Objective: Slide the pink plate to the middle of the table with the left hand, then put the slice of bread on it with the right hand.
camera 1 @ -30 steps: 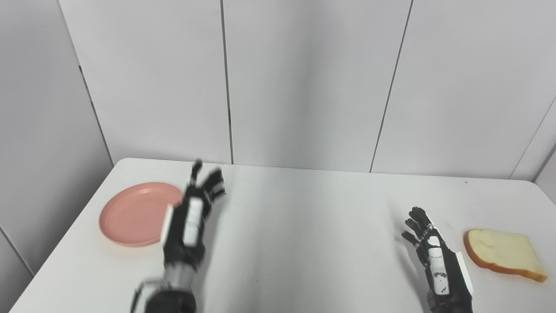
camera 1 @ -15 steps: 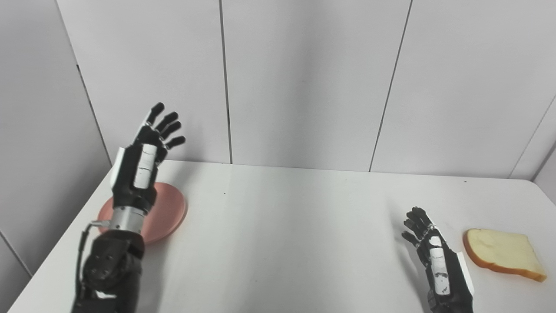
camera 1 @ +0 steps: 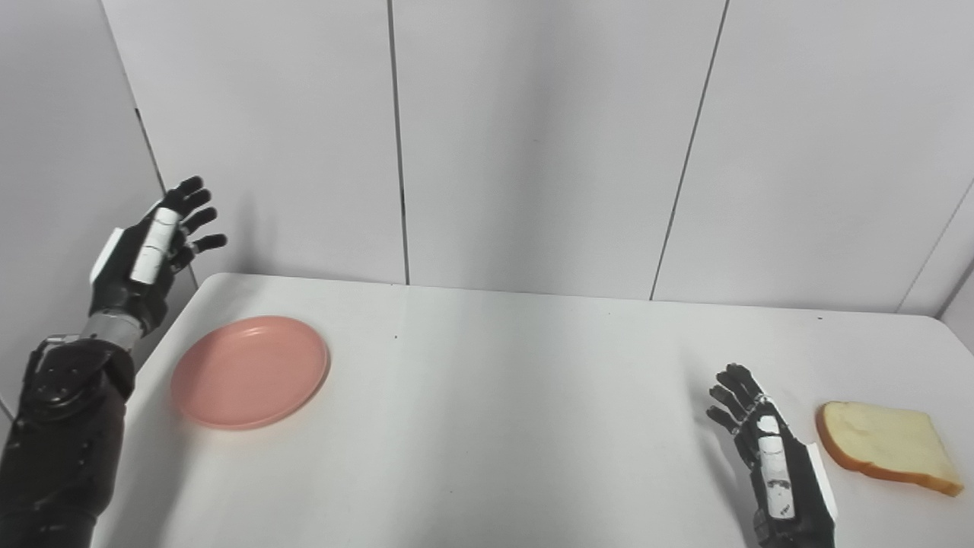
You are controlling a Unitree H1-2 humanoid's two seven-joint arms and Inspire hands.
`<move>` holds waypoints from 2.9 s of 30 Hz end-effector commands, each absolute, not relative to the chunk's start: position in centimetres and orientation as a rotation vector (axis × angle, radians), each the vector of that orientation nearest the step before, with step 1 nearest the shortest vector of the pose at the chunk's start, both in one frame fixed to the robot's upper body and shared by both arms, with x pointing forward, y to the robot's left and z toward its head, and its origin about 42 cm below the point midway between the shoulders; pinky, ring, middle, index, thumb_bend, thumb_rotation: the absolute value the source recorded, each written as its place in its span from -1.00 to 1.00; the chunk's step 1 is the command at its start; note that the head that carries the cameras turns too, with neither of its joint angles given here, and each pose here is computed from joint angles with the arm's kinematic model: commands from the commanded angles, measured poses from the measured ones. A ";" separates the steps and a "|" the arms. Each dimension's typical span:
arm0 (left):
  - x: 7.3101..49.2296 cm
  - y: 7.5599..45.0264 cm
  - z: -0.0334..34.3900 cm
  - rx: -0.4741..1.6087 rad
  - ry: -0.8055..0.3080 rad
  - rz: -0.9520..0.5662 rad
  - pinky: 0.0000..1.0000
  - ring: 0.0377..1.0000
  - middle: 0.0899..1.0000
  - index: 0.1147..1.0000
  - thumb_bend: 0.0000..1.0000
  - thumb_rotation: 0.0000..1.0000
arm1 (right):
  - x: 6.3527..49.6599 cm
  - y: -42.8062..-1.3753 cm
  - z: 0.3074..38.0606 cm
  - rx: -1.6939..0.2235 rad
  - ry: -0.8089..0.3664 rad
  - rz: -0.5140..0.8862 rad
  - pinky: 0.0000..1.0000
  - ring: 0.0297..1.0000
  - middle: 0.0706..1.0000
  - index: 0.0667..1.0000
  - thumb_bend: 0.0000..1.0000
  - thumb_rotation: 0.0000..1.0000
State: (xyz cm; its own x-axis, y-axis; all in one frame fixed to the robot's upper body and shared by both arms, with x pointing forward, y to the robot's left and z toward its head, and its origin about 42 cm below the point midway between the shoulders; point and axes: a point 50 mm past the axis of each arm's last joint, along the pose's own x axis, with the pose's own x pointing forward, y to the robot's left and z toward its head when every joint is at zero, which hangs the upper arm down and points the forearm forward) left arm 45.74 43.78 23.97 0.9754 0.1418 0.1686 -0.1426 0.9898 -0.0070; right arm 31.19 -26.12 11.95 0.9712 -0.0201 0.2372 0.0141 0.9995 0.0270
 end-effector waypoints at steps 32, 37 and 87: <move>45.6 45.3 15.9 -0.016 -0.073 0.286 0.40 0.69 0.75 0.74 0.88 0.54 | 26.6 -24.8 7.6 0.047 -0.031 -0.026 0.59 0.67 0.69 0.69 0.68 0.97; 44.9 44.2 13.8 0.002 -0.035 0.258 0.44 0.72 0.76 0.79 0.92 0.56 | 26.6 -24.7 7.7 0.050 -0.025 -0.028 0.58 0.67 0.68 0.69 0.68 0.97; 47.0 24.8 10.7 -0.248 0.011 -0.081 0.54 0.74 0.75 0.73 0.82 0.45 | 26.7 -22.5 8.2 0.061 -0.020 -0.024 0.57 0.69 0.71 0.69 0.64 1.00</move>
